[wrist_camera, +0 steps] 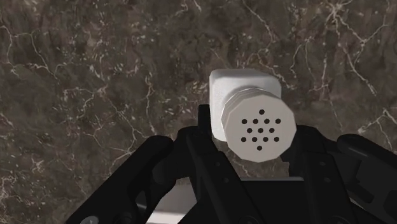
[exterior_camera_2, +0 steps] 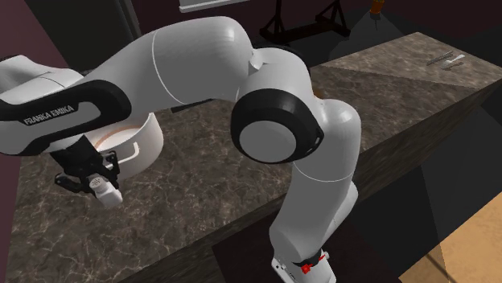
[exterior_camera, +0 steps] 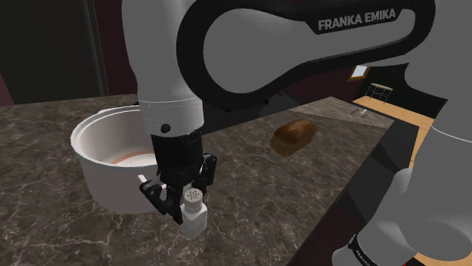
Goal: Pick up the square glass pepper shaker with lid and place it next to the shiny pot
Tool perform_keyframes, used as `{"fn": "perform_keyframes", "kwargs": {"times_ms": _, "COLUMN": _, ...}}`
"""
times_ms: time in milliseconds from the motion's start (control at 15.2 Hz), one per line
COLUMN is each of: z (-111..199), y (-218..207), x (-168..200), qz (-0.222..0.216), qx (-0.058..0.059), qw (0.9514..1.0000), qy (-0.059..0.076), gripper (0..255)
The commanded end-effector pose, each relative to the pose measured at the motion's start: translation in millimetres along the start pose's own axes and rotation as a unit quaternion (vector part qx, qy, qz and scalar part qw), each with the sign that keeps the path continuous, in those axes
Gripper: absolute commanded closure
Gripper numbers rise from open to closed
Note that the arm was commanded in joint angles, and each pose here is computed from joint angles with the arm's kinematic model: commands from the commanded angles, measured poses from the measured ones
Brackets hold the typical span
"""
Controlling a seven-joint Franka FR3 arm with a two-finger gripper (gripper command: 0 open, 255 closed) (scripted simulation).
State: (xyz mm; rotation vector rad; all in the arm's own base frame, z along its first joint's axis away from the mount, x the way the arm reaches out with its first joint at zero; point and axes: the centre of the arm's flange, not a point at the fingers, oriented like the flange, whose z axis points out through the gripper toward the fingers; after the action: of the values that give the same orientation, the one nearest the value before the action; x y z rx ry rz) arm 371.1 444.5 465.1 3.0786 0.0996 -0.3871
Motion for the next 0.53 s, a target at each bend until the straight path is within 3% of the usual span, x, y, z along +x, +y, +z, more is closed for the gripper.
{"fn": "perform_keyframes", "kwargs": {"times_ms": 0, "z": 11.0, "y": 0.2, "x": 2.3, "qz": 0.0, "qx": 0.0, "qw": 1.0, "qy": 0.0, "gripper": 255}}
{"fn": "perform_keyframes", "kwargs": {"times_ms": 462, "z": 46.8, "y": -0.8, "x": 11.5, "qz": 0.0, "qx": 0.0, "qw": 1.0, "qy": 0.0, "gripper": 255}}
